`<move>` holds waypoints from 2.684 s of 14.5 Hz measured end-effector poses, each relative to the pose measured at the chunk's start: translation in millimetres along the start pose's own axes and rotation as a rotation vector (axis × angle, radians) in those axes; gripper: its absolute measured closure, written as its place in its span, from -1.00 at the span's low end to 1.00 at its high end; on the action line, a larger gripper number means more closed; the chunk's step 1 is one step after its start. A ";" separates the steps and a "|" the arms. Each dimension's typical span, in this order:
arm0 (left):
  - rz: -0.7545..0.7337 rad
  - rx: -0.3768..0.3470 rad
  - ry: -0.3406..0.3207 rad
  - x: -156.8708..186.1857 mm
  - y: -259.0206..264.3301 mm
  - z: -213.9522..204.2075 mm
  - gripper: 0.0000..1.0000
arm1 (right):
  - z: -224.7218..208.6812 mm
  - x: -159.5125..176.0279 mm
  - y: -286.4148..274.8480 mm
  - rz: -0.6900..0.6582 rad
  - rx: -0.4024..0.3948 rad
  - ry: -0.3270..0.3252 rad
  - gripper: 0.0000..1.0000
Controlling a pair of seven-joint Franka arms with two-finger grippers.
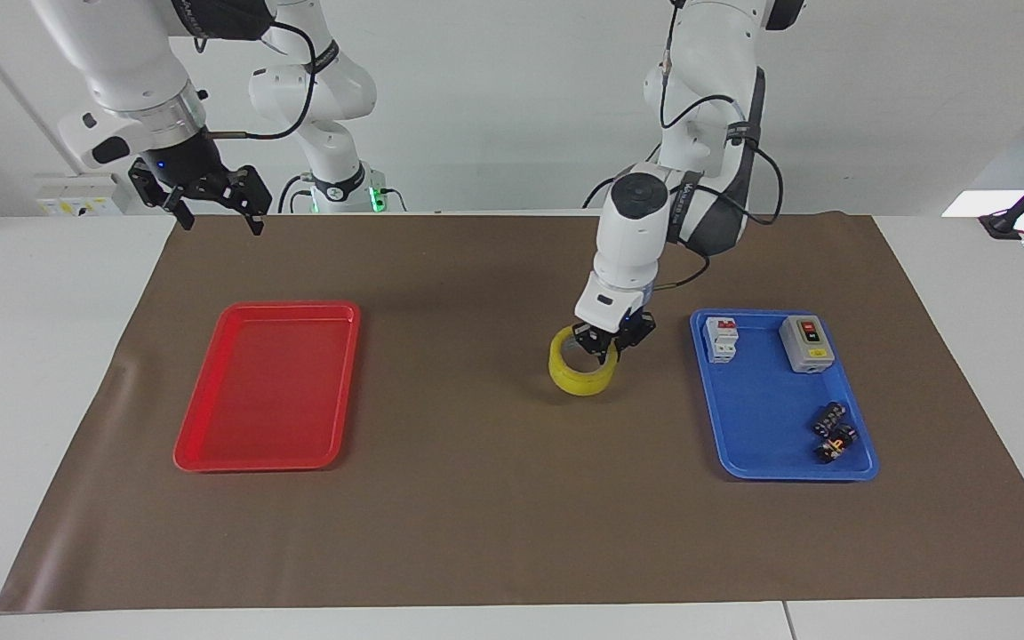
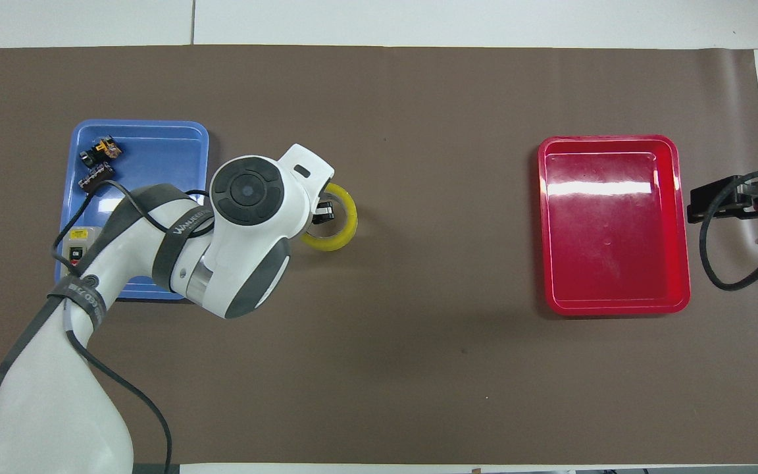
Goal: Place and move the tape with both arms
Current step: 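Carry the tape toward the table center and set it down, then release the tape and withdraw the left gripper while the right gripper reaches, then grasp the yellow tape roll at the table center with the right gripper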
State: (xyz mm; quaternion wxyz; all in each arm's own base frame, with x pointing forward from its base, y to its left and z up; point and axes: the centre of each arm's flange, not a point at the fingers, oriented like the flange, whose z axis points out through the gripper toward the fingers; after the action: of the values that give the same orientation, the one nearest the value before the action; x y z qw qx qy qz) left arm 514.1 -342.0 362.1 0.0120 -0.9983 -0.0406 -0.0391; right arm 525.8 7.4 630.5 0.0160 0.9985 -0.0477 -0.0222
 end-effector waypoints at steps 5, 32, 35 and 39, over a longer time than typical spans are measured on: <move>0.006 0.000 0.023 -19.5 37.6 33.9 0.58 | 0.4 14.5 6.3 0.015 0.002 0.005 -1.00; 0.032 -0.018 -0.040 73.2 -258.4 -129.9 -1.00 | 124.3 26.4 -241.7 -0.142 0.012 0.049 -1.00; 0.059 -0.042 -0.069 76.7 -305.3 -162.5 -1.00 | 177.3 21.1 -309.0 -0.126 0.036 0.060 -1.00; 0.042 -0.042 -0.078 80.0 -328.5 -210.6 -1.00 | 233.5 3.3 -377.1 -0.146 0.061 0.083 -1.00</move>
State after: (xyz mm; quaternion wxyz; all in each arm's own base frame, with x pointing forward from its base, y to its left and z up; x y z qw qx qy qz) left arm 550.4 -14.0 585.2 -0.0096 -0.9998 -0.0195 -0.0010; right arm 554.0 375.3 384.3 -0.0140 0.9994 0.0253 0.0196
